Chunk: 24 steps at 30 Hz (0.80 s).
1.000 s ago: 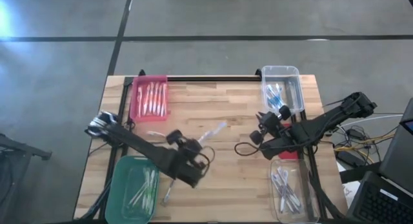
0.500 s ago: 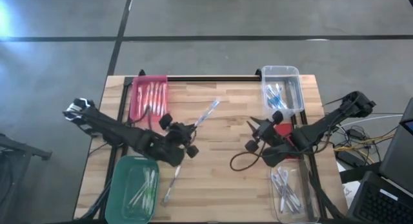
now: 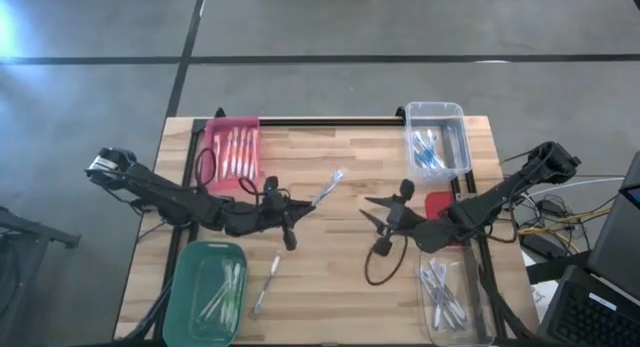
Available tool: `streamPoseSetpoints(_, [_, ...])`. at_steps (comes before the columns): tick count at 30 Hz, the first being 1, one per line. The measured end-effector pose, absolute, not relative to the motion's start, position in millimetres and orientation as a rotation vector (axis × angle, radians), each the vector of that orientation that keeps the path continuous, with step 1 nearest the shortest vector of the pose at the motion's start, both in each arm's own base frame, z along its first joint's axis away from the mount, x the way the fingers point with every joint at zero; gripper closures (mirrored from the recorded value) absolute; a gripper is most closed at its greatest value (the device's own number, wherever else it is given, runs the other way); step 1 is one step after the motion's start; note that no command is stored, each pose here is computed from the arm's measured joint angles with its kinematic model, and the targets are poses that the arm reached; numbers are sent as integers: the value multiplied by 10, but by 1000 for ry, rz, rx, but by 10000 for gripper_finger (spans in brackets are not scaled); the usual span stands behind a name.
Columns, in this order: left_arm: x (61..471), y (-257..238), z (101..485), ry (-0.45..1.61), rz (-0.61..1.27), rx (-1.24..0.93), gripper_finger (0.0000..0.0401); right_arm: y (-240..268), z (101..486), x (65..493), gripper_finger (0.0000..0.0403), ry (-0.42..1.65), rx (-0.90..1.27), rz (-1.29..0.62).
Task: Pick & Place Toothbrushes
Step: Put the blue toothbrush into the top transparent bin
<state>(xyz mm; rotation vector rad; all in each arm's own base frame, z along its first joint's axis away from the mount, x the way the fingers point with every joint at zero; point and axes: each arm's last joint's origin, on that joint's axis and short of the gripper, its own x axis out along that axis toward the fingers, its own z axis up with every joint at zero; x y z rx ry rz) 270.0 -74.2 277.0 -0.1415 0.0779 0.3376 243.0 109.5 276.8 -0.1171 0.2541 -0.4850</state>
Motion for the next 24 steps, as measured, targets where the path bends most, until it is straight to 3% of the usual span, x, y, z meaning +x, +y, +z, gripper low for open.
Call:
streamPoseSetpoints(14, [2600, -803, 2650, -109, -23, -89, 377, 1182, 2804, 2480, 204, 120, -5, -190])
streamPoseSetpoints(24, [2594, -796, 2645, -120, -26, -40, 377, 1342, 2726, 2754, 193, -17, -42, -159])
